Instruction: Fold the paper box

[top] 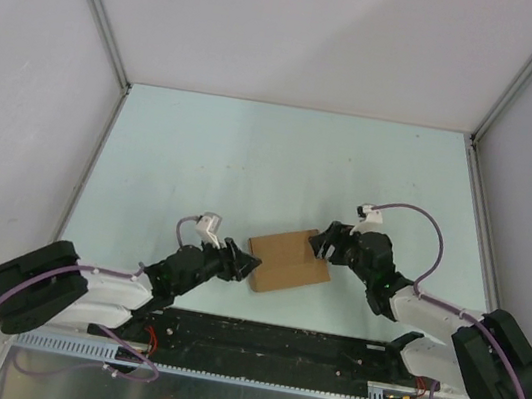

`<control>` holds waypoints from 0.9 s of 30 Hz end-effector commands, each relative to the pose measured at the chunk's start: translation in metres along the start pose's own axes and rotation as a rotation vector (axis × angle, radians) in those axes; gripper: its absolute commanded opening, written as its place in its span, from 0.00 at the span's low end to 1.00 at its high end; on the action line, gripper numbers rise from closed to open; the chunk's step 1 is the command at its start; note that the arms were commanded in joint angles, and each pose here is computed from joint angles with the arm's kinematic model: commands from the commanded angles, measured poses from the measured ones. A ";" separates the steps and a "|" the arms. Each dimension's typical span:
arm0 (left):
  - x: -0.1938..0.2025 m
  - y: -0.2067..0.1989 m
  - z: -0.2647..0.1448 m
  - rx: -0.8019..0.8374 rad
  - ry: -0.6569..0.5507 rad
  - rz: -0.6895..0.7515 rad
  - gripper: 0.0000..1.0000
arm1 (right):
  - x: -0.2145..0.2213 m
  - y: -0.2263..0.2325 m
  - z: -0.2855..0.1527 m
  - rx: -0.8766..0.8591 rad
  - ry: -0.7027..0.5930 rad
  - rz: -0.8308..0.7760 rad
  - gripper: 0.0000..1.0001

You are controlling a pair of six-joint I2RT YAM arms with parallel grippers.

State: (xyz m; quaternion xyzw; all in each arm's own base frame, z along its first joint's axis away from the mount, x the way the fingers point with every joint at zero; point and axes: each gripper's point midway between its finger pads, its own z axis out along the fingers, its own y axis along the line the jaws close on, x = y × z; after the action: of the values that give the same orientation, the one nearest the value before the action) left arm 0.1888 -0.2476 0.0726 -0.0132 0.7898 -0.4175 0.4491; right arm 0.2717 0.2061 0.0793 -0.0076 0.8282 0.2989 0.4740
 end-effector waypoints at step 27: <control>-0.027 -0.020 0.057 0.036 -0.002 0.050 0.65 | 0.012 0.033 -0.029 0.022 0.009 -0.030 0.73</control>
State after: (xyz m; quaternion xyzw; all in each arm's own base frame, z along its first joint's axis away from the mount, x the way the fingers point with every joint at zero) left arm 0.2287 -0.2699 0.0609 -0.0043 0.8078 -0.3952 0.4372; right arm 0.2290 0.2161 0.0758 -0.0373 0.8481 0.2671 0.4561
